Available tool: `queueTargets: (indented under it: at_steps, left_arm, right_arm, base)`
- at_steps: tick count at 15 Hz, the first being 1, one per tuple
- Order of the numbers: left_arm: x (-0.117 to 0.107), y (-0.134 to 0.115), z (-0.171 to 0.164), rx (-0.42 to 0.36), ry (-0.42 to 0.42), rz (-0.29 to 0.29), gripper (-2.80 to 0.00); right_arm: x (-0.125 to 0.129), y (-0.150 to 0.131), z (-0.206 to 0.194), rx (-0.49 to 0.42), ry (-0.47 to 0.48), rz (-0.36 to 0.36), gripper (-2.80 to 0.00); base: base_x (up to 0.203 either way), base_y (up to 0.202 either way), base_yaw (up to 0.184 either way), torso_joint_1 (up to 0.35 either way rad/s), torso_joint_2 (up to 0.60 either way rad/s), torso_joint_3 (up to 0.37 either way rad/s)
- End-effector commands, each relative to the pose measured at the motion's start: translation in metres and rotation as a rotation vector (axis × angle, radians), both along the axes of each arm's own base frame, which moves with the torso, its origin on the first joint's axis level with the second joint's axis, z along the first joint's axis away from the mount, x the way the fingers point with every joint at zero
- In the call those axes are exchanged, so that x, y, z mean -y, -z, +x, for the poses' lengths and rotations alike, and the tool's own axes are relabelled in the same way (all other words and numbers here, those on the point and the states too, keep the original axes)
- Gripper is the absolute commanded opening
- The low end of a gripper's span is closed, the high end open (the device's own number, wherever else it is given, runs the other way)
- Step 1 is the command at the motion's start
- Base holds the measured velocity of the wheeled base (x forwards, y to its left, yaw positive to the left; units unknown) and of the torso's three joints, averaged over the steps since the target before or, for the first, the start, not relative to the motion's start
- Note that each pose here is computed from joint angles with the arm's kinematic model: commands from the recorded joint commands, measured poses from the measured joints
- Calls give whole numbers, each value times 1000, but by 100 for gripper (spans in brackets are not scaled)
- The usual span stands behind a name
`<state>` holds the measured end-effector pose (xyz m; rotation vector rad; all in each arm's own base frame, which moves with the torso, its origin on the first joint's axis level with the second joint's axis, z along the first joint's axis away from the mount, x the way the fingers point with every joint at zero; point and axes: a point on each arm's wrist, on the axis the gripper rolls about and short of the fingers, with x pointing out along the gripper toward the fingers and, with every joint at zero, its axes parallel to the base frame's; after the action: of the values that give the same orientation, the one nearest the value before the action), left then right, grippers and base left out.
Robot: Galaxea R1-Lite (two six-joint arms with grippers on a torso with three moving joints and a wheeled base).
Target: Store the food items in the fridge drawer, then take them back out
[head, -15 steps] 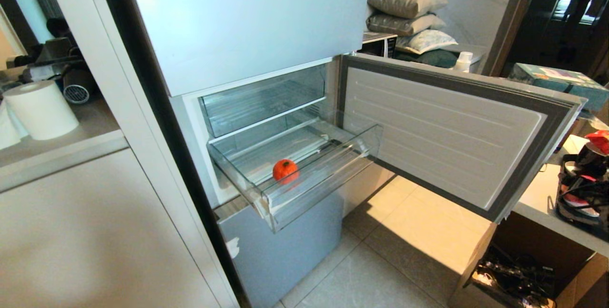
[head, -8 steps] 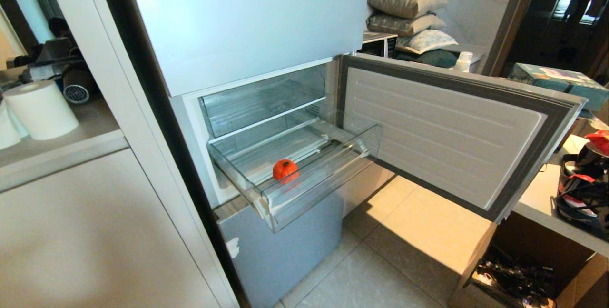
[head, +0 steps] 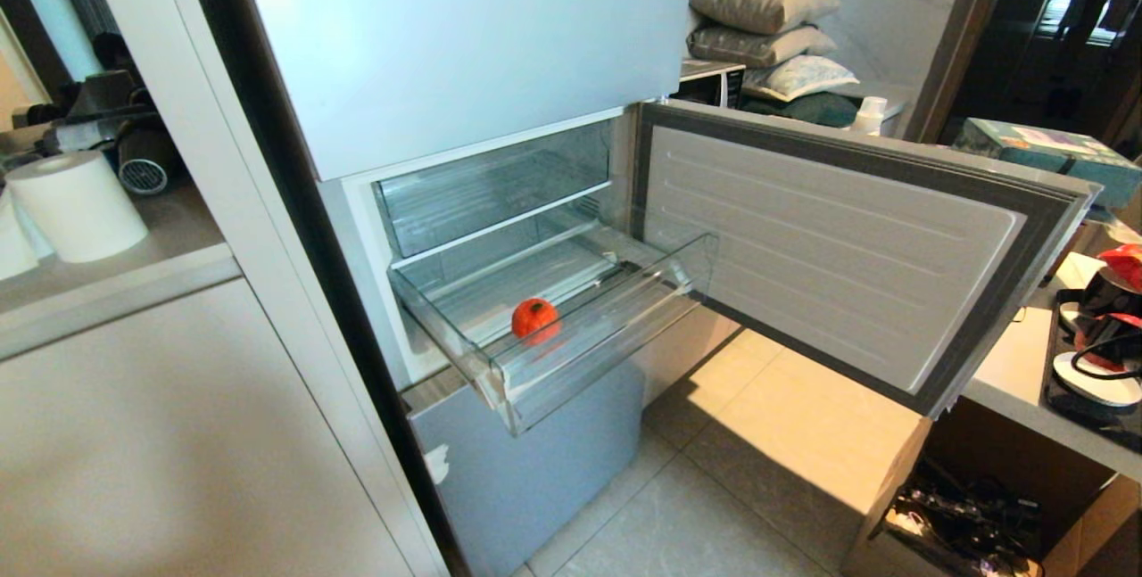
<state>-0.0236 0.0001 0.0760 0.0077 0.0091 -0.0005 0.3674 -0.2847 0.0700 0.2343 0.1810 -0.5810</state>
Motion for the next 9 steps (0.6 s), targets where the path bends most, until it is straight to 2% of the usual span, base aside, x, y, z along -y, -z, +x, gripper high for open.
queueTargets:
  at_steps: [1,4,5,7,9]
  left_arm:
    - [0,0,0,-2,0,0,-280]
    - [0,0,0,-2,0,0,-280]
    - [0,0,0,-2,0,0,-280]
    - [0,0,0,-1,0,0,-280]
    - [0,0,0,-2,0,0,-280]
  right_arm:
    - [-36,-64,-49,24,3,-20,-280]
    - [-96,-105,-125,0,-8,-4,-280]
    - [-119,-116,-152,7,-32,-22,-280]
    - [-170,-127,-208,37,-134,-75,-280]
    - [-222,-116,-253,74,-298,-114,-280]
  base:
    - [0,0,0,0,0,0]
    - [0,0,0,0,0,0]
    - [0,0,0,0,0,0]
    - [0,0,0,0,0,0]
    - [0,0,0,0,0,0]
